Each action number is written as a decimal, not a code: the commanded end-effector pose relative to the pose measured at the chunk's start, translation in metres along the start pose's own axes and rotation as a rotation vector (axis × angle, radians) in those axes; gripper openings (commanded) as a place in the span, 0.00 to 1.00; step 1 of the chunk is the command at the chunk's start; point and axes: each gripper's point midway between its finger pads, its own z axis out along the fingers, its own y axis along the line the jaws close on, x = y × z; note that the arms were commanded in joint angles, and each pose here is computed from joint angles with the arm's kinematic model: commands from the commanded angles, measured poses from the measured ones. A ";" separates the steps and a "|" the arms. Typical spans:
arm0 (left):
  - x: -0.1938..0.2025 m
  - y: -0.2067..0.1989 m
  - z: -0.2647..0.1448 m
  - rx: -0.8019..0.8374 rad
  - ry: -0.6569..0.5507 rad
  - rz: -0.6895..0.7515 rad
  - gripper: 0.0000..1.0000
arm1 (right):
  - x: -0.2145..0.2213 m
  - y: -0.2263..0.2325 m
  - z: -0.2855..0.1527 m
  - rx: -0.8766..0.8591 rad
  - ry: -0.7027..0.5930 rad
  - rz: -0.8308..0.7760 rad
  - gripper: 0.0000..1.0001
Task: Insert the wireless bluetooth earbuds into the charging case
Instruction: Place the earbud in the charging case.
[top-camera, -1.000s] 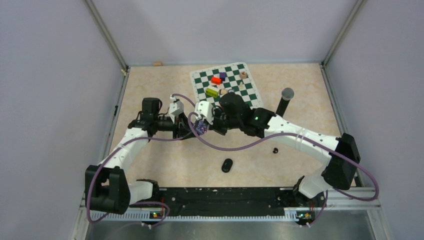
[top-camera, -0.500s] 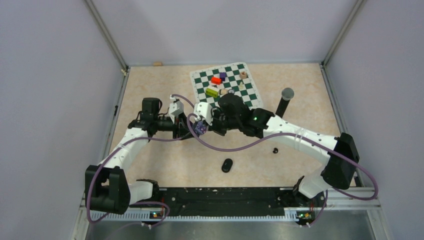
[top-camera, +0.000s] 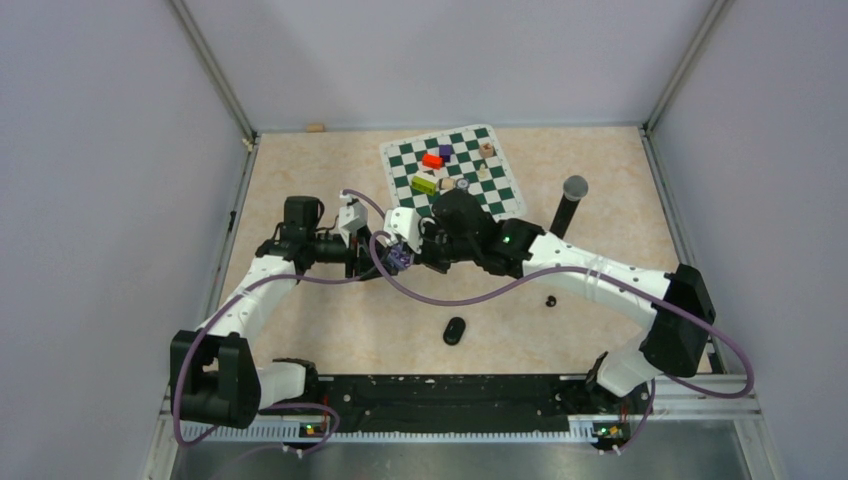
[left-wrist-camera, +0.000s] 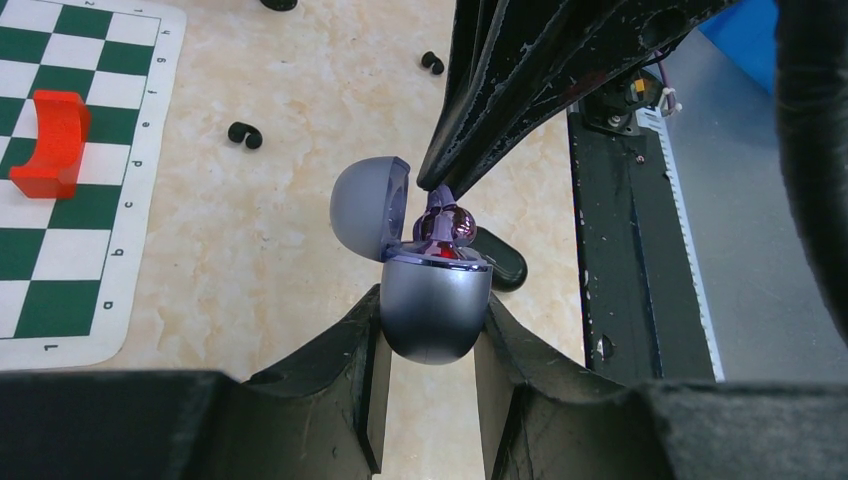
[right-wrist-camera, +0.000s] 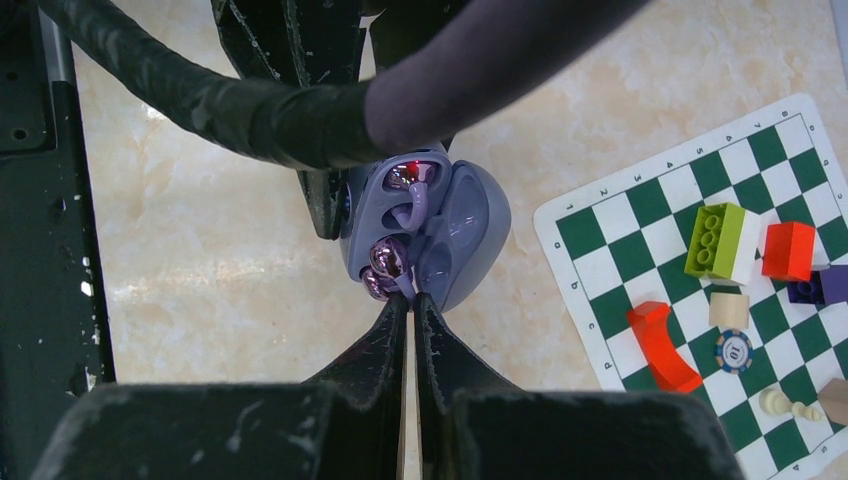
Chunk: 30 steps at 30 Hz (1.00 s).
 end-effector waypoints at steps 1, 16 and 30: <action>-0.017 -0.005 0.001 0.044 -0.036 0.084 0.00 | -0.010 0.012 0.008 -0.034 -0.018 -0.010 0.00; -0.018 -0.005 0.001 0.044 -0.037 0.086 0.00 | -0.009 0.017 0.013 -0.032 0.000 -0.030 0.00; -0.016 -0.003 0.002 0.041 -0.033 0.076 0.00 | -0.018 0.018 0.009 -0.034 -0.019 -0.007 0.00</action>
